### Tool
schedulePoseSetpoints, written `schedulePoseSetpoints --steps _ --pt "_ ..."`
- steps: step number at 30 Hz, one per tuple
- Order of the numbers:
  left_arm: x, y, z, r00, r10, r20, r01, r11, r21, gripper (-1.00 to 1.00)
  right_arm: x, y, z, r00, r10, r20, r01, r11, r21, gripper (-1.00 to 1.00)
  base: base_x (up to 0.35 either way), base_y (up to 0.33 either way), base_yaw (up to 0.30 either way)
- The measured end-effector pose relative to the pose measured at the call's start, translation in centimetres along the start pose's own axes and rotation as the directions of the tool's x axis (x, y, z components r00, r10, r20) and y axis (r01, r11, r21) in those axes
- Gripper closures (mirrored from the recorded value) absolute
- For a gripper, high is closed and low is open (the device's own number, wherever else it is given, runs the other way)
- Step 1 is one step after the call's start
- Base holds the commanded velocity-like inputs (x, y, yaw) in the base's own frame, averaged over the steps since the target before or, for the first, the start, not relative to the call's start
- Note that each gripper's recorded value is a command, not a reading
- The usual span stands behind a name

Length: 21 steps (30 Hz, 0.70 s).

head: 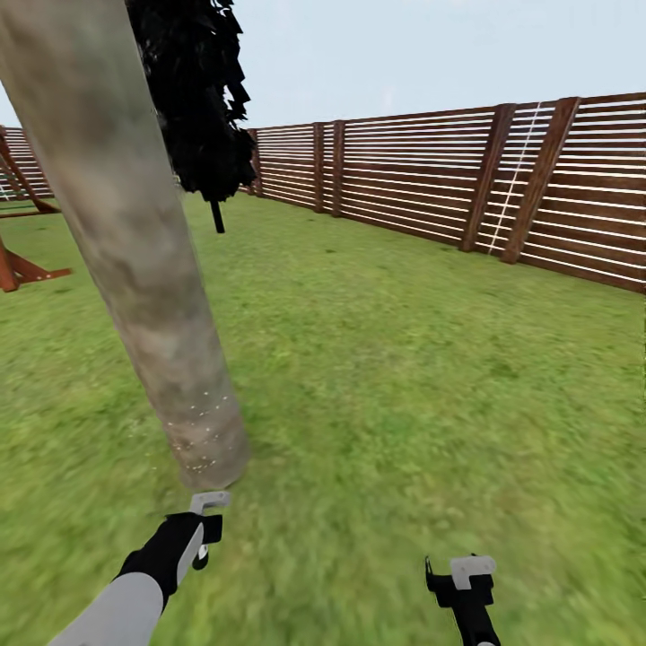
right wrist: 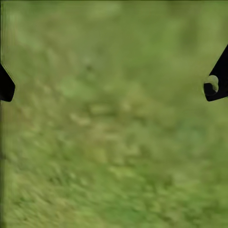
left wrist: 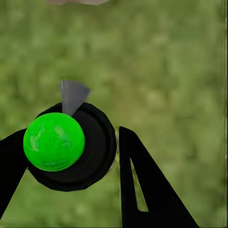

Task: In the garden, pick up the pesticide atomizer on the floor and spray pesticide onto both trees until each tree trunk is fully covered.

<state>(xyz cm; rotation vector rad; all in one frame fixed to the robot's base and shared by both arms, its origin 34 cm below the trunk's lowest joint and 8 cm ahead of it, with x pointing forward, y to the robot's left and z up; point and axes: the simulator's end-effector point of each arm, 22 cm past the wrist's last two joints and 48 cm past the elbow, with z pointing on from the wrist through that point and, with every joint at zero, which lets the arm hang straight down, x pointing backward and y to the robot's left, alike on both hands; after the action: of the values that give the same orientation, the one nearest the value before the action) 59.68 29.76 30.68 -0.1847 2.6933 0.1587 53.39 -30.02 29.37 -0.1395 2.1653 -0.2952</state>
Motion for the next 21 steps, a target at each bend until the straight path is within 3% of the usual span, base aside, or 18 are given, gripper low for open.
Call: schedulePoseSetpoints --steps 9,18,19,21 --pt "-0.1 0.2 0.0 1.0 -0.009 0.002 0.009 1.0 -0.002 1.0 0.0 0.0 0.0 1.0 0.0 0.0 0.0 1.0 0.0 -1.0 0.073 -0.277 0.014" --pt "-0.4 0.3 0.0 1.0 -0.015 0.014 0.015 1.0 0.0 1.0 0.0 0.0 0.0 1.0 0.0 0.0 0.0 1.0 -0.001 -1.0 0.09 -0.277 0.245" --pt "-0.8 0.2 -0.1 0.999 -0.019 0.031 0.019 1.0 0.002 1.0 0.0 0.0 0.0 1.0 0.0 0.0 0.0 1.0 0.0 -1.0 0.005 -0.278 0.277" --pt "-2.8 0.2 -0.2 0.991 -0.046 0.125 0.045 0.999 0.01 1.0 0.0 0.0 0.0 1.0 0.0 0.0 0.0 1.0 0.0 -1.0 0.002 -0.278 0.277"
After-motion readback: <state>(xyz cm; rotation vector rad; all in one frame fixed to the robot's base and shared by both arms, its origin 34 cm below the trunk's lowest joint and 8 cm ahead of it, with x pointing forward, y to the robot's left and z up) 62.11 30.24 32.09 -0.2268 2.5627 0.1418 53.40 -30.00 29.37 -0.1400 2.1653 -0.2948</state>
